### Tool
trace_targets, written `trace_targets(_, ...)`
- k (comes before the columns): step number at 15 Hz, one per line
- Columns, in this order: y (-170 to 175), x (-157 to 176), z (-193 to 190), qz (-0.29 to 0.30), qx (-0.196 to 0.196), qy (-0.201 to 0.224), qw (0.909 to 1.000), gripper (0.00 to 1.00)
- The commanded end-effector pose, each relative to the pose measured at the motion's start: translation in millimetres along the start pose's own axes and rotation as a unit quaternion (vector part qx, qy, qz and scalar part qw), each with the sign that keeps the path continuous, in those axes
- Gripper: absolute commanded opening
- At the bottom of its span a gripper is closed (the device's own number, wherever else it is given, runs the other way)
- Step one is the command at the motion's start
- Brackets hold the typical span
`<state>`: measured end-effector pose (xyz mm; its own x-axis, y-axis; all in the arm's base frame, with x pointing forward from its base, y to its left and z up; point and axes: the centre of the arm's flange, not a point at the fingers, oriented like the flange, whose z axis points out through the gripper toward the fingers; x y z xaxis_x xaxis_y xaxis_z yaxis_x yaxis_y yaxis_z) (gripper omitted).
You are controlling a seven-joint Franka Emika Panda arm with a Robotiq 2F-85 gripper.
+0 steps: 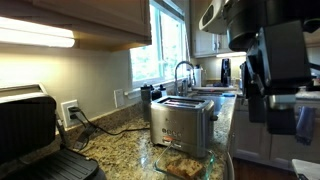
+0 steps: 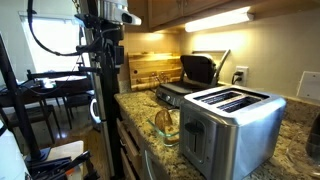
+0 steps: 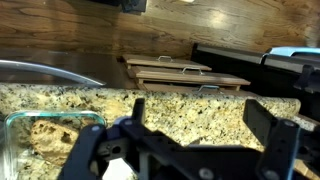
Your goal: Put a slice of bread in the toaster and push the toaster lever down
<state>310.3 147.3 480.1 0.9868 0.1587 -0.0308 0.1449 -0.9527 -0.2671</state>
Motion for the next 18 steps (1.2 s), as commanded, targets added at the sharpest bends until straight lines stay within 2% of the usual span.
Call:
trace_targets(1,2.6,9.8,3.5,0.012,-0.003,0.009,0.9999,1.0)
trace_targets(9,8.7,29.5,13.5,0.024,-0.013,0.037,0.9989,1.0)
trace_targets(18,14.8,36.4,18.7,0.034,-0.013,0.04,0.9985,1.0)
